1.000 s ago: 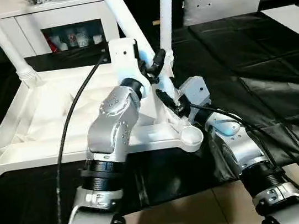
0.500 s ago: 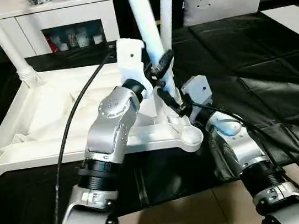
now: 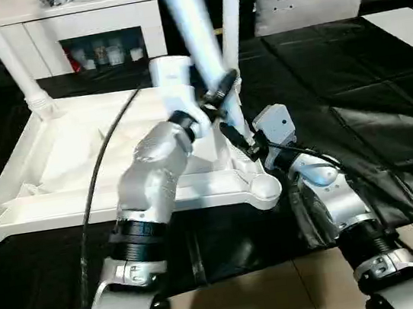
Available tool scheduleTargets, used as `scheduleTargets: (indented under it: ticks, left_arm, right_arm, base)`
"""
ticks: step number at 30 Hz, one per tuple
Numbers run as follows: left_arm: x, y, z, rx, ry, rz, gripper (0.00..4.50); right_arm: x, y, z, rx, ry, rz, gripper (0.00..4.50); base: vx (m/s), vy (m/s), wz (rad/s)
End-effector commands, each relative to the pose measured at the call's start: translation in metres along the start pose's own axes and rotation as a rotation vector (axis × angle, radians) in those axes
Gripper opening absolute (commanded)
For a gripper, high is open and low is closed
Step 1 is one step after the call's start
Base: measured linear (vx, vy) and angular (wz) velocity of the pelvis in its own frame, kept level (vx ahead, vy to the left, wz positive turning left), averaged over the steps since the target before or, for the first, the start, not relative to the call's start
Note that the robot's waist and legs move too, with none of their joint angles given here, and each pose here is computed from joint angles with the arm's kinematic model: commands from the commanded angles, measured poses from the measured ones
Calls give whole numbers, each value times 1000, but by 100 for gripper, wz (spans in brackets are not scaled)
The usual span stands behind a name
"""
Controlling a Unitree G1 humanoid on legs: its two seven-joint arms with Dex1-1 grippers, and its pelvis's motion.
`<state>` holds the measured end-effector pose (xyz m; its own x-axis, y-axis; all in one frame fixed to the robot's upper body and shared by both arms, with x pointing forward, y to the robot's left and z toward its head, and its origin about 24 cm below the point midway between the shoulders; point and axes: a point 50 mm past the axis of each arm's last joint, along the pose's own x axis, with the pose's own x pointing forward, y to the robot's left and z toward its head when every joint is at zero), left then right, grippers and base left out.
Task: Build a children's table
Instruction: Pick table leg
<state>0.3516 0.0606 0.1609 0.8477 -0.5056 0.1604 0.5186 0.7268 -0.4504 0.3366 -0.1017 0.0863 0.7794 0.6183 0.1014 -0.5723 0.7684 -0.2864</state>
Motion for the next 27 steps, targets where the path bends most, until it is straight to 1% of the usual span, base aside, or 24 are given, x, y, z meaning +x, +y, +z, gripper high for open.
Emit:
scheduleTargets:
  ticks: [1,2,3,4,5,6,8,9,11,12,14,15,16,18,19,22,23,24,25,27]
  left_arm:
    - [4,-7,2,-39,-3,-9,181]
    - [4,-7,2,-35,-2,-6,181]
    - [4,-4,2,-26,1,17,181]
    - [4,-2,3,-29,-1,29,181]
    - [4,-1,3,-29,-1,32,181]
    - [4,1,4,-29,-3,44,180]
    - [4,2,5,-27,-4,53,180]
    - [2,10,12,-10,-13,79,180]
    - [1,13,15,-4,-18,87,180]
    - [1,14,17,-1,-21,91,180]
    - [0,17,21,13,-7,78,180]
    - [-1,17,21,16,1,70,180]
    - [-2,17,21,29,23,41,180]
    - [-4,15,22,37,59,-17,180]
    - [-5,15,22,30,64,-27,180]
    - [-7,16,23,28,82,-57,180]
    - [-9,16,24,32,94,-77,180]
    - [-9,16,24,32,94,-77,180]
    - [-10,16,24,37,103,-86,180]
    - [-11,16,25,49,119,-105,180]
  right_arm:
    - [5,-1,6,5,-22,4,186]
    - [5,-1,7,5,-23,4,186]
    - [6,0,7,13,-26,24,240]
    - [6,0,8,9,-27,30,254]
    - [6,1,8,15,-27,35,254]
    - [6,2,8,37,-28,59,271]
    - [6,3,9,51,-30,76,289]
    - [4,5,12,116,-26,148,293]
    - [2,4,17,189,-66,170,313]
    - [1,3,21,238,-98,185,313]
    - [-4,-6,28,312,-126,197,334]
    - [-6,-9,30,332,-127,206,341]
    - [-9,-15,33,361,-132,203,351]
    - [-16,-30,37,484,-112,188,358]
    - [-18,-34,37,513,-98,178,372]
    - [-25,-46,35,582,-66,167,392]
    - [-31,-55,33,618,-40,165,401]
    - [-31,-55,33,618,-40,165,401]
    - [-34,-58,32,636,-26,164,426]
    - [-41,-64,34,656,-5,187,437]
  base:
    - [0,0,0]
    - [0,0,0]
    - [0,0,0]
    - [0,0,0]
    - [0,0,0]
    - [0,0,0]
    - [0,0,0]
    - [0,0,0]
    - [0,0,0]
    - [0,0,0]
    - [0,0,0]
    - [0,0,0]
    - [0,0,0]
    - [0,0,0]
    - [0,0,0]
    - [0,0,0]
    - [0,0,0]
    - [0,0,0]
    - [0,0,0]
    - [0,0,0]
